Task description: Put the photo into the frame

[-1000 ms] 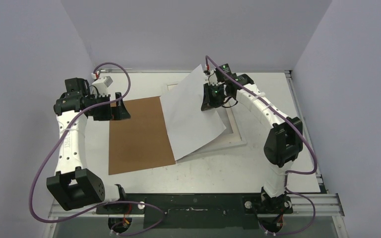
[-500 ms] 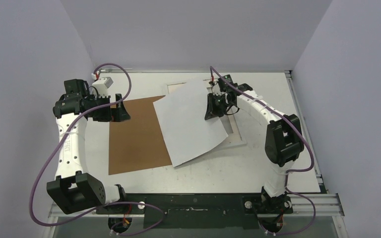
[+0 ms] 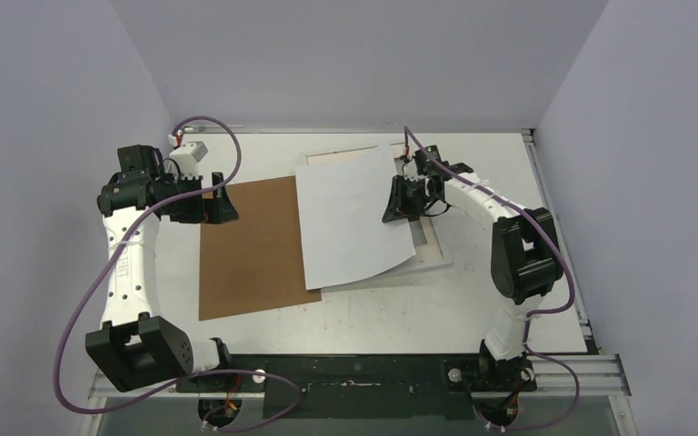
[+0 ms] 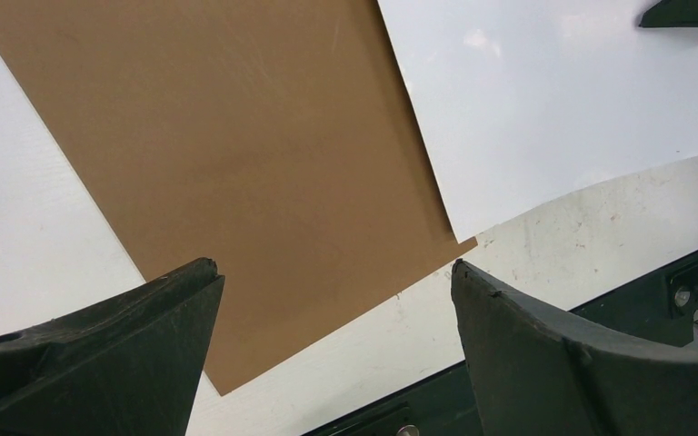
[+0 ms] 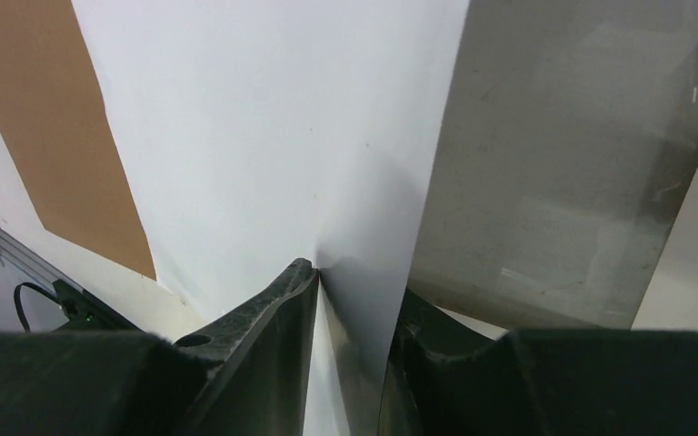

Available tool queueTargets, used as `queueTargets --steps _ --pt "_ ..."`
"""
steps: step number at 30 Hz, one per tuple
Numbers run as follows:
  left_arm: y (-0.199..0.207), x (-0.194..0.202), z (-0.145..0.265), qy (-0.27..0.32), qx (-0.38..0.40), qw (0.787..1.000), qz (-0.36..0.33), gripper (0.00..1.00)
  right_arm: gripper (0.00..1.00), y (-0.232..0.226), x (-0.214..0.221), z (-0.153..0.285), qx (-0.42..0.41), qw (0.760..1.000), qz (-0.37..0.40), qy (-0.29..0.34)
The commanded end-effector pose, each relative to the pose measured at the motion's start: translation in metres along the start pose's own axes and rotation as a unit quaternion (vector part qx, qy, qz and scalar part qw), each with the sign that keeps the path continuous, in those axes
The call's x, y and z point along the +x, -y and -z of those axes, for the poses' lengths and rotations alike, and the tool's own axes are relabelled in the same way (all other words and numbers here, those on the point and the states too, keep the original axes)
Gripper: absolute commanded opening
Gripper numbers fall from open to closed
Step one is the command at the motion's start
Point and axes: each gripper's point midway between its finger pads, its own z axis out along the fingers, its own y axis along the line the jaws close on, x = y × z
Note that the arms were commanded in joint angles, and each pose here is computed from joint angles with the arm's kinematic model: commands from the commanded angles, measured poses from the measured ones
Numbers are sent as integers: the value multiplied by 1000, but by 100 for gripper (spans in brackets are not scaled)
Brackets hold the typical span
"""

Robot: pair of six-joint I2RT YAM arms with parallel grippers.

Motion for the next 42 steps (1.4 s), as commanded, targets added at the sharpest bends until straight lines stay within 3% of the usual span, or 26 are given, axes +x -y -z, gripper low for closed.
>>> queueTargets --steps 1,5,8,10,28,42 --pt "3 -4 1 8 7 1000 -10 97 27 -9 -14 20 -32 999 -4 42" --pt "4 -6 2 9 7 1000 -10 99 26 0 -13 21 -33 998 -11 44" --pt "5 -6 2 7 9 1000 -9 100 10 5 -21 27 -25 998 -6 60" --pt "5 -6 2 7 9 1000 -10 100 6 6 -26 32 -22 997 1 68" --pt "6 -3 -4 -3 9 1000 -13 94 5 9 -65 67 32 989 86 119" --pt "6 -2 -5 -10 10 1000 -18 94 5 9 -65 51 24 990 104 88"
